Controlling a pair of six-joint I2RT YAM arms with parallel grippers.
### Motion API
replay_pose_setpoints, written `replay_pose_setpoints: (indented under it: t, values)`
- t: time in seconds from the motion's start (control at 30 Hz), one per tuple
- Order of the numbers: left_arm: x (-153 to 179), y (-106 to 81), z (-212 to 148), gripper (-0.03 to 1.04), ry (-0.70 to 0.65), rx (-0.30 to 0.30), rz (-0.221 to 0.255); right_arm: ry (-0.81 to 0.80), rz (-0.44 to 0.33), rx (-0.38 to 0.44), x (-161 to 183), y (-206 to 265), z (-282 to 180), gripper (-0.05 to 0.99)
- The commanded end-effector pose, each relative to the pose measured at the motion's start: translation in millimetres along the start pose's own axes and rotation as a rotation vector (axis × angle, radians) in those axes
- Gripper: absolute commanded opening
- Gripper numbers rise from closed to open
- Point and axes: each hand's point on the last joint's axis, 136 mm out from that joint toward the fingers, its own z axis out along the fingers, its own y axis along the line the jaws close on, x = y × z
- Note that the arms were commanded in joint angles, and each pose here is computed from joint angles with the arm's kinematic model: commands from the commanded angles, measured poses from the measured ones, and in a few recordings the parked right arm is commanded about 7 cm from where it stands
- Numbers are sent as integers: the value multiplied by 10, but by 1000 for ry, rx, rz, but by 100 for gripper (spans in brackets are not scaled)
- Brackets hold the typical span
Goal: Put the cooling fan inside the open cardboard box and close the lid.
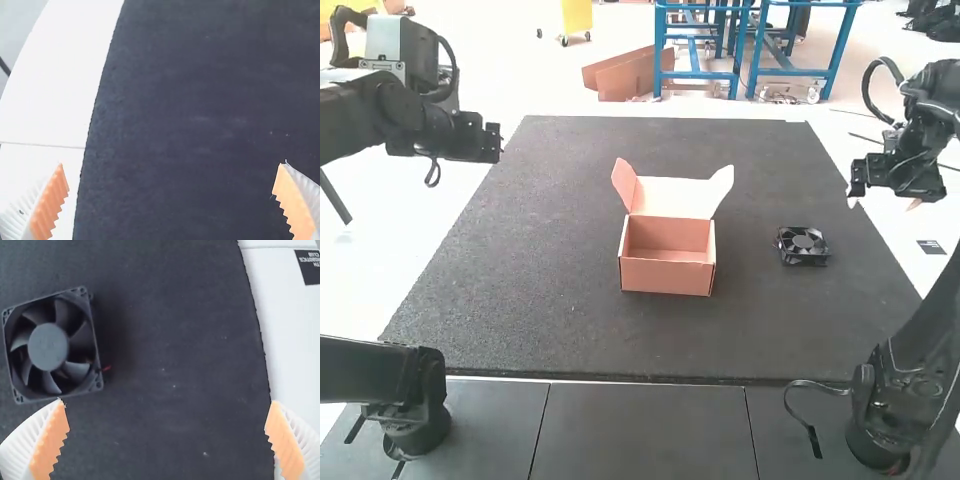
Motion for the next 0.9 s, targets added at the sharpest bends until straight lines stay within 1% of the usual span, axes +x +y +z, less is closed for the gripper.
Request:
replay_pose_setpoints:
  t: [0.0, 0.37, 0.87]
  values:
    - [-142, 47, -47, 97, -37, -14, -2, -20, -27, -34, -117, 46, 9, 90]
    - [-103, 31, -15, 97, -36, -8, -5, 63, -54, -78, -28, 261, 383, 90]
    - [-131, 30, -9, 97, -48, -8, -9, 123, -34, -89, -89, 320, 809, 90]
